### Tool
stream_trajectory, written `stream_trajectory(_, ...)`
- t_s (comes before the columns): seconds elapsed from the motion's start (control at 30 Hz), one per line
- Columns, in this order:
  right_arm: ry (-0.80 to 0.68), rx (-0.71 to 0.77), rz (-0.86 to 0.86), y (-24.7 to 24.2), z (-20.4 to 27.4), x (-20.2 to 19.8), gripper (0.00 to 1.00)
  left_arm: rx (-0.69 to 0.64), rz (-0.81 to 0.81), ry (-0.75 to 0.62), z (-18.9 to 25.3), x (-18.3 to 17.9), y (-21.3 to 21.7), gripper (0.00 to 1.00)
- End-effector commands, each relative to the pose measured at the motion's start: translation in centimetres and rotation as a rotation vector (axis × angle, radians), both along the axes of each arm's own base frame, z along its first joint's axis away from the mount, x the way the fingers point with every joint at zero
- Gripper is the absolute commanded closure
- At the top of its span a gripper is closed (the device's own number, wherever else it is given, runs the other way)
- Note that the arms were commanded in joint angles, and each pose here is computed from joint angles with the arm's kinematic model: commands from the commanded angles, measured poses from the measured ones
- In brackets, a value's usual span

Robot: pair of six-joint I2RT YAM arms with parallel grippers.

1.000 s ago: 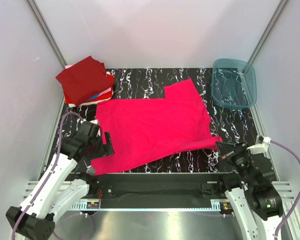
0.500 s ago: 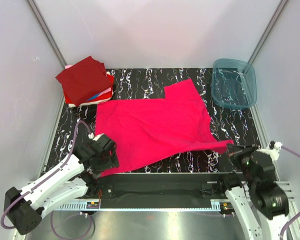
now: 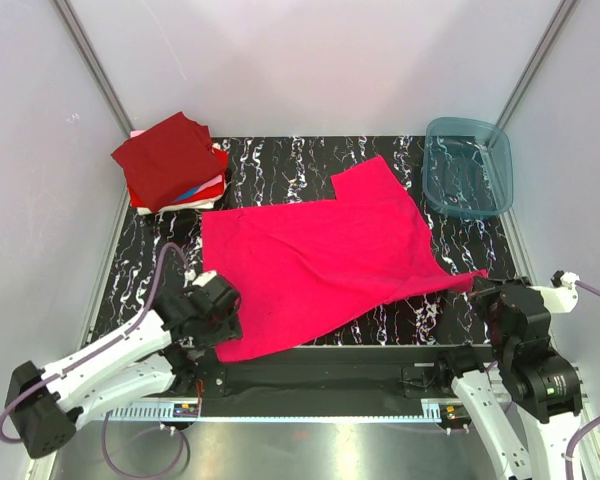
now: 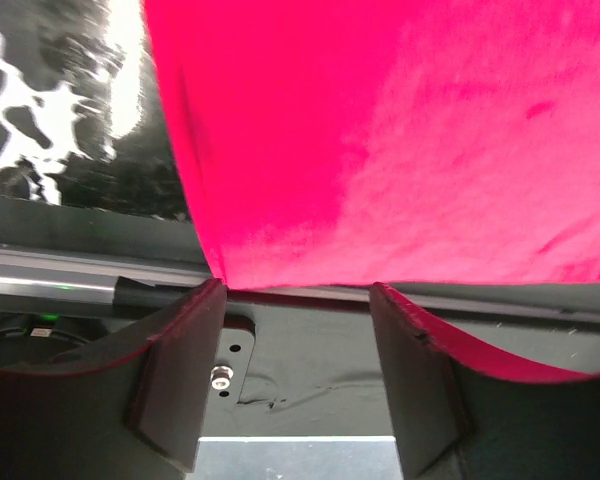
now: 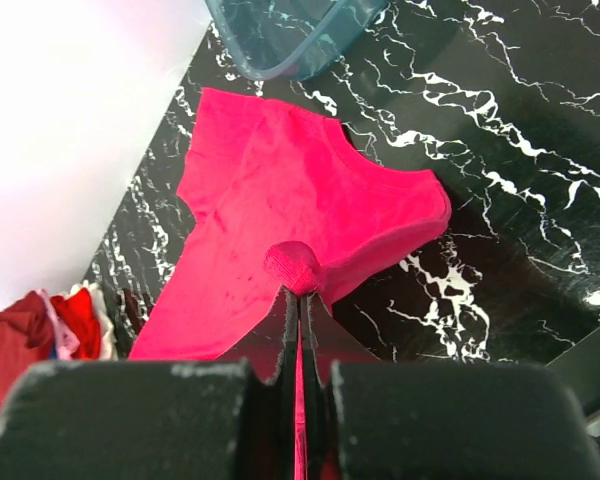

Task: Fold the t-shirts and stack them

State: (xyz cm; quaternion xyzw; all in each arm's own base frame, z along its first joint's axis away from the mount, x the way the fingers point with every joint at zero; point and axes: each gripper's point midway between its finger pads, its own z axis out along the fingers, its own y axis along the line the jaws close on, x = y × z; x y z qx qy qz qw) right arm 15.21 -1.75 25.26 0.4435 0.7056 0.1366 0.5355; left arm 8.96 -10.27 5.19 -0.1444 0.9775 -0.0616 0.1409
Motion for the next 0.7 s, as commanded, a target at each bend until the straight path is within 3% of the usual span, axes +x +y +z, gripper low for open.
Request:
stream_trajectory(0.0, -0.01, -0.05, -0.053, -1.1, 0.2, 0.7, 1.0, 0.024, -0.017, 0.007, -0.8, -0.2, -0.9, 0.38)
stream_trajectory(0.1, -0.008, -0.069, -0.054, -1.2, 0.3, 1.2, 1.0, 0.056, -0.055, 0.046, -2.3, -1.6, -1.4, 0.43)
stream_trajectory(0.2, 0.001, -0.086, -0.044, -1.0, 0.6, 1.9, 1.0, 0.081, -0.088, 0.06, -2.8, -2.9, -1.7, 0.42)
stream_trajectory(0.27, 0.01, -0.091, -0.039, -0.9, 0.6, 2.3, 1.0, 0.085, -0.118, 0.064, -2.8, -3.6, -2.0, 0.34)
stream_trajectory(0.3, 0.01, -0.09, -0.032, -0.8, 0.5, 2.4, 1.0, 0.094, -0.131, 0.065, -3.0, -3.7, -2.0, 0.24)
stream_trajectory(0.4, 0.018, -0.083, -0.023, -0.5, 0.0, 2.6, 1.0, 0.104, -0.182, 0.072, -3.9, -4.0, -2.4, 0.16)
stream_trajectory(0.53, 0.025, -0.073, -0.004, -0.1, -0.3, 2.7, 1.0, 0.13, -0.208, 0.078, -4.9, -3.7, -2.7, 0.27)
stream_trajectory(0.67, 0.011, -0.077, 0.0, -0.1, 0.1, 2.7, 1.0, 0.189, -0.233, 0.06, -5.0, -3.0, -2.5, 0.2)
